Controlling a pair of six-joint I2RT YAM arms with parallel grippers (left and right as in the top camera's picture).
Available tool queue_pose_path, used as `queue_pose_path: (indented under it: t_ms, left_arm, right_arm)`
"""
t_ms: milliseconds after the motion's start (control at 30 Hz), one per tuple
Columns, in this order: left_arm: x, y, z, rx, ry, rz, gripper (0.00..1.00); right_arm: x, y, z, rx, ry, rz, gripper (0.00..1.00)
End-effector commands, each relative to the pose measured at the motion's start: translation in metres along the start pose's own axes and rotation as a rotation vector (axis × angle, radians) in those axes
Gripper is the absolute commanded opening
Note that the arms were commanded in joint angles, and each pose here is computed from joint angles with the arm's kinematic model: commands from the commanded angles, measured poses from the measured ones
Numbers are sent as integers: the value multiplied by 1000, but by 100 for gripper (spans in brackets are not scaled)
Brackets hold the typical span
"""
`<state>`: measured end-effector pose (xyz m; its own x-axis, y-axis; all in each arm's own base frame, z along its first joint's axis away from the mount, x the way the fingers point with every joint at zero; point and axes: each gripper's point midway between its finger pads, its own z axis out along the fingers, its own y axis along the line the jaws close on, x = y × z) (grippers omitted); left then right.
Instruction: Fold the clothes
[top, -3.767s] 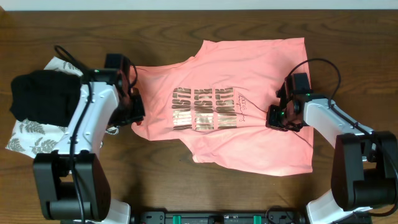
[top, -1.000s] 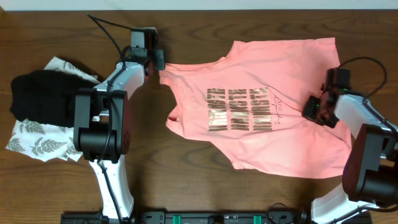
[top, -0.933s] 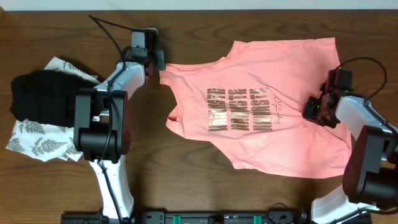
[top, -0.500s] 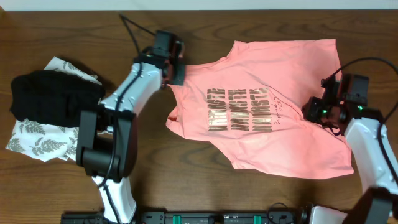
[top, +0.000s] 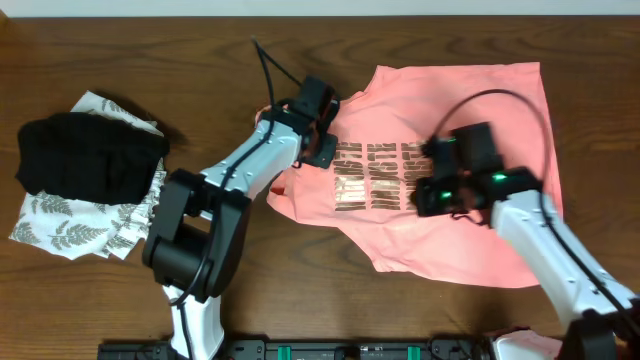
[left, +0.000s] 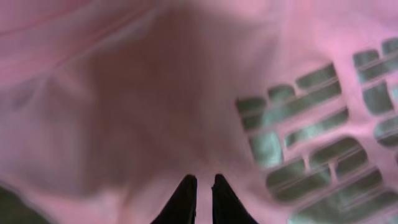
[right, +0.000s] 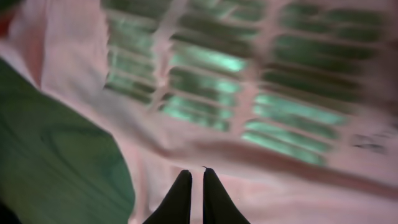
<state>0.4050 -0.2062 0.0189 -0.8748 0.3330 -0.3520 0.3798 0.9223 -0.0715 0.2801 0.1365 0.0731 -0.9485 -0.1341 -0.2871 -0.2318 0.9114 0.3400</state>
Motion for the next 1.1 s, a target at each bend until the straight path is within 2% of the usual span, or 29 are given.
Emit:
queue_pose_path:
  t_ms: [0, 233, 367, 433, 600, 800, 867, 1033, 1067]
  left_arm:
    - [13, 5, 27, -6, 39, 18, 11]
    - [7, 6, 51, -4, 2, 19, 12]
    - [-11, 7, 53, -2, -69, 17, 12]
    - [-21, 11, 52, -7, -111, 11, 16]
    - [-42, 40, 47, -56, -194, -44, 16]
    - [-56, 81, 39, -89, -243, -112, 16]
    - [-59, 91, 32, -98, -240, -129, 16]
    - [-67, 87, -1, -97, -225, -128, 17]
    - [-68, 84, -10, -95, -229, -125, 22]
  right_arm:
    - [13, 9, 26, 28, 79, -74, 6]
    - [51, 23, 77, 20, 262, -225, 5]
    - [70, 26, 93, 19, 341, -290, 5]
    - [79, 25, 97, 33, 377, -296, 4]
    - [105, 19, 95, 54, 484, -287, 4]
    - [107, 12, 93, 100, 494, -297, 6]
    - [104, 11, 94, 107, 480, -302, 8]
    - [79, 23, 87, 88, 375, -328, 31]
    - [73, 26, 84, 83, 350, -333, 33]
